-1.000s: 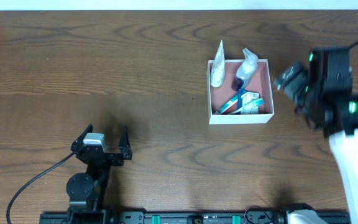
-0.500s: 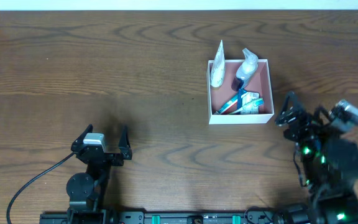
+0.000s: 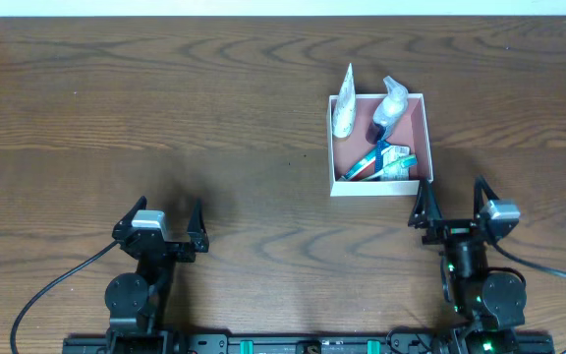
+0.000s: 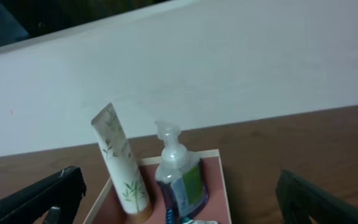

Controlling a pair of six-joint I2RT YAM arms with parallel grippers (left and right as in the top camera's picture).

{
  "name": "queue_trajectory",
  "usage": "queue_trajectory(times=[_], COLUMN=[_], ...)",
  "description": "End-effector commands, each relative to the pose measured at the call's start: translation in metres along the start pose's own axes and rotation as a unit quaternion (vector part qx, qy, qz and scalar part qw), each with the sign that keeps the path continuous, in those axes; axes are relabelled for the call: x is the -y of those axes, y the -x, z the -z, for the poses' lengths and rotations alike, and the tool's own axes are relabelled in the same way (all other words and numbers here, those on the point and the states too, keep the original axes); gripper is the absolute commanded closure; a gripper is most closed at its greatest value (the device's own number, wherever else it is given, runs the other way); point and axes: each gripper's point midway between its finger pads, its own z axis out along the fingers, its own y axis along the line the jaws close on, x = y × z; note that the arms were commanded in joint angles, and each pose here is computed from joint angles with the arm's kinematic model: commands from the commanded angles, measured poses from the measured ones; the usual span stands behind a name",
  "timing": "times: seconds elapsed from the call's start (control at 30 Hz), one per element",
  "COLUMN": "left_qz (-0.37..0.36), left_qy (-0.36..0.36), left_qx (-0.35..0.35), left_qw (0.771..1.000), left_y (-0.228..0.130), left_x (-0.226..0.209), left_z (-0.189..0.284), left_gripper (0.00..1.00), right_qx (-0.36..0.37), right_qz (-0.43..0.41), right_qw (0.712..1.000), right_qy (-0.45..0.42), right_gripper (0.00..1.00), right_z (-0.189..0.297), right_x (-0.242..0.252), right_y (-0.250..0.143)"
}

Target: Pack container

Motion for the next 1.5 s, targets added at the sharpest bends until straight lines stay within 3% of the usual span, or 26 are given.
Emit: queue_trajectory(times=[0.0,0.33,0.93,1.47], left_qz=[0.004,0.004,0.004,0.004], left_qy=[0.006,0.006,0.006,0.006], left_qx=[-0.019,-0.019,-0.019,-0.019], left_qw=[1.0,1.0,1.0,1.0], left_y=[-0.017,-0.017,-0.017,-0.017], left_x=[-0.004,-0.004,-0.004,-0.004], left_z=[-0.002,-0.002,-0.002,-0.002], left_gripper=[0.02,0.02,0.02,0.02], right_qx=[0.02,0.022,0.001,-0.078], right_qz=[0.012,0.019,0.023,0.065], right_qw=[1.0,0.999,0.999,0.994], right_qy=[0.0,-0.043,-0.046,-0.027], right_gripper=[0.01,0.01,0.01,0.01], right_z=[0.004,0.013,0.014,0.017], right_x=[0.002,0.025,0.033,0.036], right_y=[0.006,0.007,-0.015,-0.051])
